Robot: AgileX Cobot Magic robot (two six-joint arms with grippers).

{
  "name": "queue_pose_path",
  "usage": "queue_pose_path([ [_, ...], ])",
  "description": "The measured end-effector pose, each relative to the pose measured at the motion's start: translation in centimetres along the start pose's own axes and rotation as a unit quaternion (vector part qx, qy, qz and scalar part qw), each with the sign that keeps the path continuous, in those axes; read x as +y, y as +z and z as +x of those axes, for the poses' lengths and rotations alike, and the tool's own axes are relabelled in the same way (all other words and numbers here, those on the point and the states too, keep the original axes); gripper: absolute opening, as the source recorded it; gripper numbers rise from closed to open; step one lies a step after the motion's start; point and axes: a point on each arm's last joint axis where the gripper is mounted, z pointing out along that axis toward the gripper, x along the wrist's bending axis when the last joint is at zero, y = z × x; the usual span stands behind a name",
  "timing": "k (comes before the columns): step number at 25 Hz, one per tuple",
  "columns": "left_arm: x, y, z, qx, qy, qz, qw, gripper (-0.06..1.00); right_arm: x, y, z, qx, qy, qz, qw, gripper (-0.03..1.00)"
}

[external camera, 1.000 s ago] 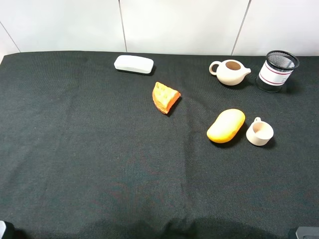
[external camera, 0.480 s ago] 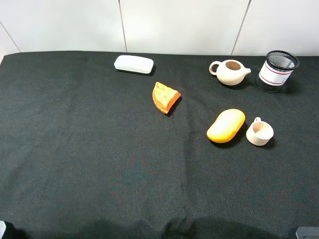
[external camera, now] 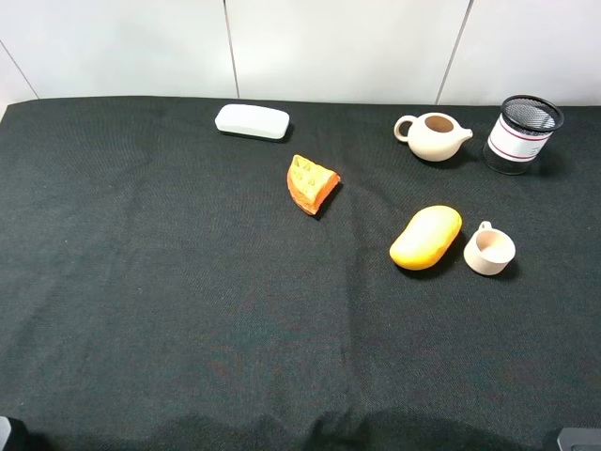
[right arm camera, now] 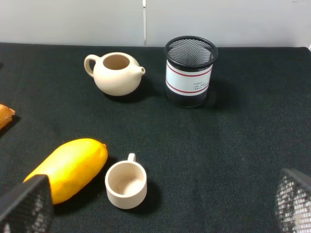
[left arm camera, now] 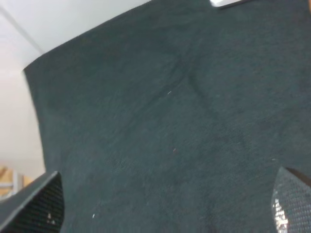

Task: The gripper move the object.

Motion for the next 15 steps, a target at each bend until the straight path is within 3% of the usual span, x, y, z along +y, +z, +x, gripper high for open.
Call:
queue_pose_path([
  [9, -3.9, 0.3, -1.0, 0.055, -0.06, -0.034, 0.996, 0.91, 0.0, 0.0, 0.0, 0.0, 0.0, 0.0, 1.0, 0.69],
  [15, -5.5, 1.4, -2.6, 0.055, -0.106, -0.03, 0.992, 0.91, 0.0, 0.0, 0.0, 0.0, 0.0, 0.0, 1.0, 0.69],
])
